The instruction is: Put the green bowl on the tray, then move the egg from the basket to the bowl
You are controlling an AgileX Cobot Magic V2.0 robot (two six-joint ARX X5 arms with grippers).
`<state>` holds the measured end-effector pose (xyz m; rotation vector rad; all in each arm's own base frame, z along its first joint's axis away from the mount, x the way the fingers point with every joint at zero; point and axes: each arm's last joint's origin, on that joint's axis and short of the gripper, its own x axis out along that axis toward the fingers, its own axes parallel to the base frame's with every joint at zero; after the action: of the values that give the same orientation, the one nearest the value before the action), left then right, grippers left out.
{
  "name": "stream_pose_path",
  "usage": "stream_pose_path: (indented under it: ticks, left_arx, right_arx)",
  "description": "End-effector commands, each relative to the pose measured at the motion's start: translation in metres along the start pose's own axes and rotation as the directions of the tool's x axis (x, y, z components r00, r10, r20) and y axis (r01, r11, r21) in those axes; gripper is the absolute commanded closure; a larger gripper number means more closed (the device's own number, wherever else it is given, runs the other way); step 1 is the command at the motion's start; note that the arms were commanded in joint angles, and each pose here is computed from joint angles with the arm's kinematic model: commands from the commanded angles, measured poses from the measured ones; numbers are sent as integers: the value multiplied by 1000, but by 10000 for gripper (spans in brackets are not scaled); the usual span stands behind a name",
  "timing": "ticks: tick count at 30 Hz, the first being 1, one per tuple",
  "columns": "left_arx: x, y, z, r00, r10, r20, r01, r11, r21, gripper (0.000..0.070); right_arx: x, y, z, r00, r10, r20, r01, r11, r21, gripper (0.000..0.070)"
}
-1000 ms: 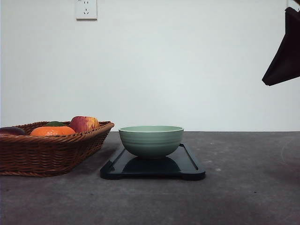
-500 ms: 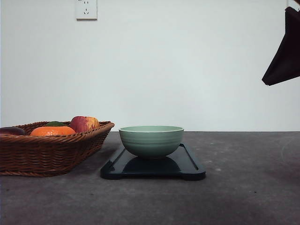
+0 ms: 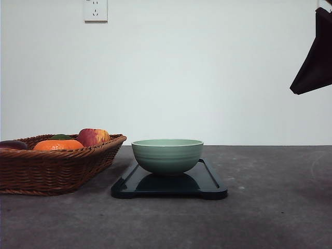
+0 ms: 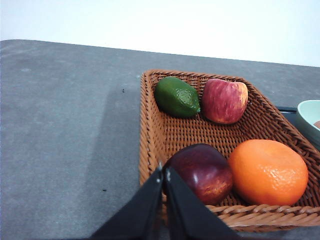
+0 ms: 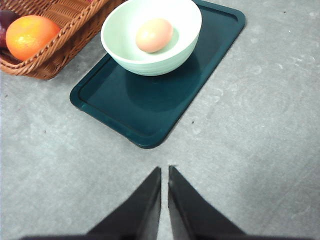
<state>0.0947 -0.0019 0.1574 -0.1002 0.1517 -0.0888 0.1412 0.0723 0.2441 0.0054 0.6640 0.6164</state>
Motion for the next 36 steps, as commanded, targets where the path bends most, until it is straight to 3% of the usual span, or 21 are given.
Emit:
stream_pose_path:
  ticks: [1,8,11,23,31,36]
  left_arx:
    - [2,1,-7,1000,0,-23,0,1000,9,700]
    - [2,1,-7,1000,0,-24,0,1000,9,700]
    - [2,1,-7,1000,0,-24,0,1000,9,700]
    - [2,1,-7,1000,0,-24,0,1000,9,700]
    - [2,1,-7,1000,0,-24,0,1000,9,700]
    - [2,1,-7,1000,0,-25,0,1000,9,700]
  right_arx:
    - [0,1,3,1000,5,13,-5,1000,-13,683]
    - [-7,-4,-8,987,-115,115,130,983,-133,683]
    - [-9,-11,-27,967,-166,194,195,971,-139,683]
    - [-19,-39,-90,823,-389,415,427,904,2,683]
    - [-11,-46,-111,772,-431,467,471,881,35,683]
    - [-10,-48,-112,757,-450,473,488,871,47,683]
